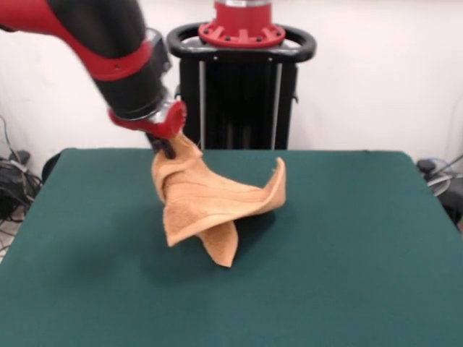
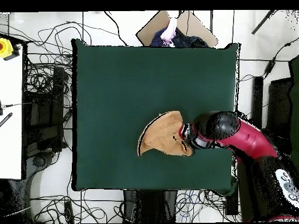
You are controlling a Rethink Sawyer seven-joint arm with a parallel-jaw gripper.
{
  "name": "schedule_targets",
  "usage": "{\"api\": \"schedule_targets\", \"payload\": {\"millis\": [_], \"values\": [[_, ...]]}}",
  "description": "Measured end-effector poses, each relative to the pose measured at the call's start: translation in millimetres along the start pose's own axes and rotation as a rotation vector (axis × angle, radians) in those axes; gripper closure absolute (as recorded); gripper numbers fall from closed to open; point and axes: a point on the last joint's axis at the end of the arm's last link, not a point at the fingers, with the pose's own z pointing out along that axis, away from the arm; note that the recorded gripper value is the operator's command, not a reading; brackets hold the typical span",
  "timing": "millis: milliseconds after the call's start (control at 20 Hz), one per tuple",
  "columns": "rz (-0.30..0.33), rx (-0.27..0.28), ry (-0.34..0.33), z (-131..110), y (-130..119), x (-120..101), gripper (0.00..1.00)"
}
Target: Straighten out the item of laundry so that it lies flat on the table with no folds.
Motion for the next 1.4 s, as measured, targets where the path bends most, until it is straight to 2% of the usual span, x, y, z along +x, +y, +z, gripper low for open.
{"api": "schedule_targets", "payload": {"millis": [200, 250, 600, 850, 1050, 1200, 1400], "values": [[0.024, -0.029, 0.002, 7.2, -26.6, -13.4, 1.0], [0.034, -0.047, 0.016, 17.2, -38.9, -16.2, 0.0], [0.028, -0.071, 0.041, 35.9, -52.7, -17.2, 0.0], [-0.002, -0.053, 0.039, 39.2, -50.7, -15.7, 0.0], [-0.031, -0.023, 0.014, 29.2, -46.1, -15.3, 0.0], [-0.058, 0.013, -0.021, 11.8, -38.1, -15.0, 0.0], [-0.112, 0.076, -0.099, -28.4, -12.7, -12.7, 0.0]]}}
